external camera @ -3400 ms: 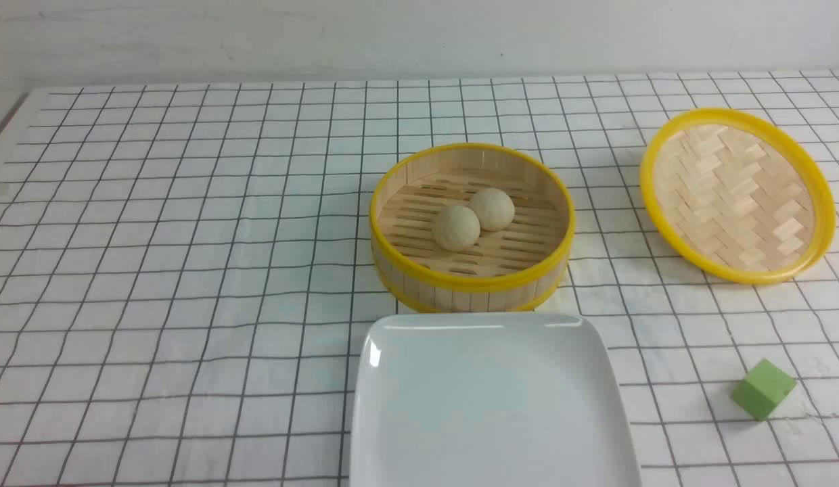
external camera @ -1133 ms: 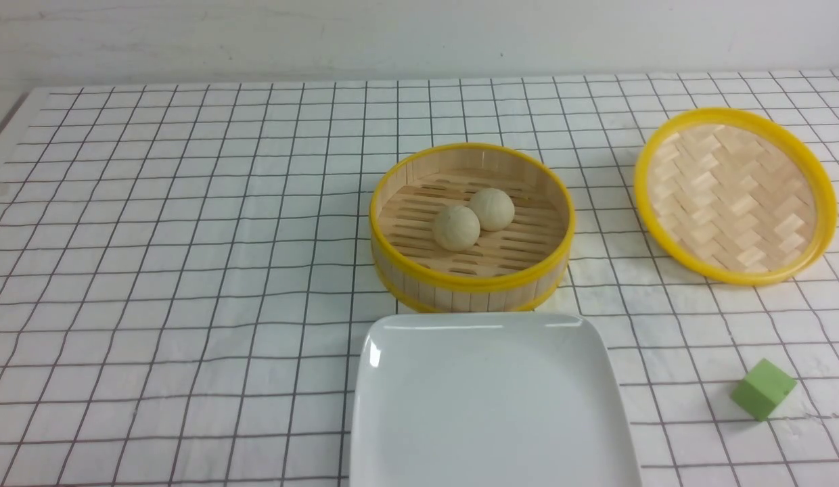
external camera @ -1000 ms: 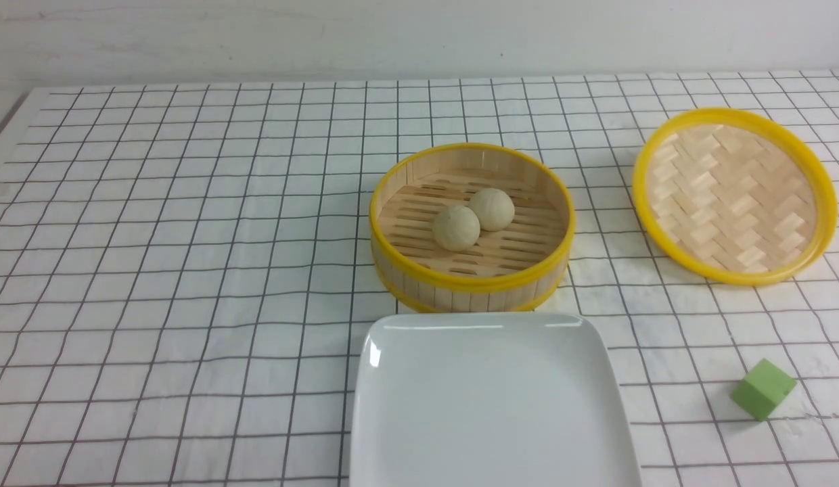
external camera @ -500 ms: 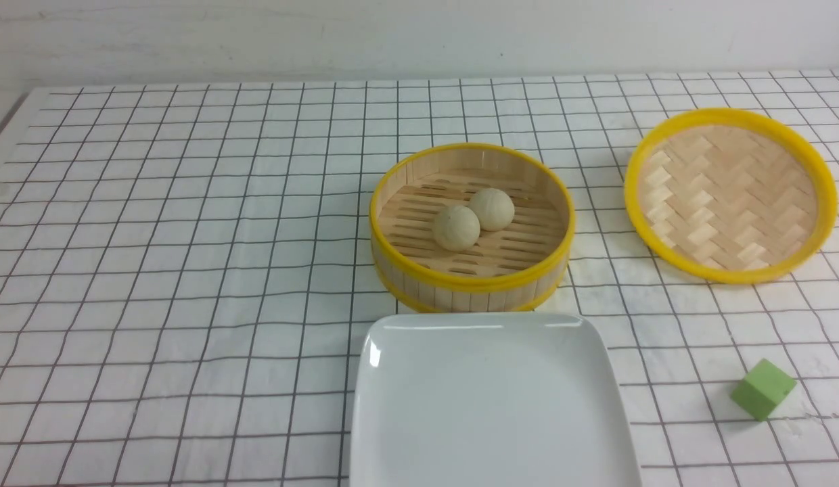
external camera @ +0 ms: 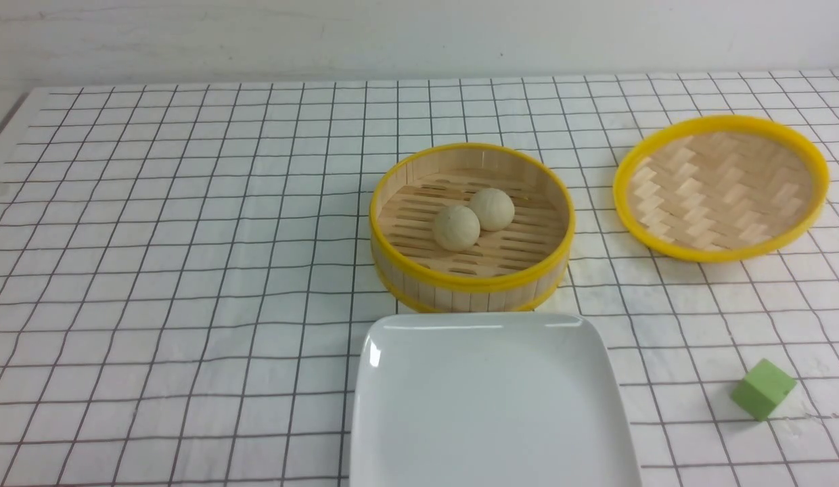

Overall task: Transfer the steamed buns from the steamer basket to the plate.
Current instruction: Use the right arm to grab the steamed stuffed bun that is closest to it

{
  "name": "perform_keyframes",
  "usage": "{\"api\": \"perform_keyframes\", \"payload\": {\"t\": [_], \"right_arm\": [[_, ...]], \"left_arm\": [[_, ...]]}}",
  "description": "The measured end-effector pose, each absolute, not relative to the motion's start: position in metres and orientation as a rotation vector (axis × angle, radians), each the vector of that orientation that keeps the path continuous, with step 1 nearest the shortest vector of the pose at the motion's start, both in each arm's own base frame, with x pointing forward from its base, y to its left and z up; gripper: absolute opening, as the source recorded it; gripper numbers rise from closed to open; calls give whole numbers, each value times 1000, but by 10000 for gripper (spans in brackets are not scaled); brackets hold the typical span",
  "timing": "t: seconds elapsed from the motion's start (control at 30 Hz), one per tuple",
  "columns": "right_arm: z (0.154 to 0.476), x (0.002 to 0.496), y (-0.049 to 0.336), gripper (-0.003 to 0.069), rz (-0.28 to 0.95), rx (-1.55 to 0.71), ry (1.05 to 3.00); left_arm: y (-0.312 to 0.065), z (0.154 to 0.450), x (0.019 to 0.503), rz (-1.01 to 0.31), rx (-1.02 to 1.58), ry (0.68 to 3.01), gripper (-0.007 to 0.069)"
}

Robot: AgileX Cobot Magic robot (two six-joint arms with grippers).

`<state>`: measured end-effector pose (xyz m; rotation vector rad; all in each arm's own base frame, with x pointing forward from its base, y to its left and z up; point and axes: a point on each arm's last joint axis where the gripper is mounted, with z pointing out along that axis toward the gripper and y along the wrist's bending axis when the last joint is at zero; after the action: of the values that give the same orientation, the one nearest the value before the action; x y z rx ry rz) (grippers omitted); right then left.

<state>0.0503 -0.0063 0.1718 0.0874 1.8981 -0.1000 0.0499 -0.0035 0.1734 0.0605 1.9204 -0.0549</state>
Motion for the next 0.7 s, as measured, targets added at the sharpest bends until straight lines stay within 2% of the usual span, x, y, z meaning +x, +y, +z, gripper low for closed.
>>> {"api": "perform_keyframes", "payload": {"t": [0.13, 0.23, 0.3, 0.37, 0.5, 0.7], "right_arm": [[173, 52, -6, 242, -88, 98, 1863], [180, 53, -5, 242, -33, 142, 1800], [196, 52, -4, 242, 14, 176, 1729], [226, 48, -2, 242, 74, 208, 1625], [269, 34, 1, 242, 109, 203, 1535], [302, 17, 5, 242, 150, 193, 1505]], "left_arm": [[-3, 173, 50, -55, 60, 1920, 241], [-3, 173, 50, -55, 60, 1920, 241], [-3, 173, 50, -55, 60, 1920, 241], [-3, 173, 50, -55, 60, 1920, 241], [-3, 173, 50, -55, 60, 1920, 241], [-3, 173, 50, -55, 60, 1920, 241]]}}
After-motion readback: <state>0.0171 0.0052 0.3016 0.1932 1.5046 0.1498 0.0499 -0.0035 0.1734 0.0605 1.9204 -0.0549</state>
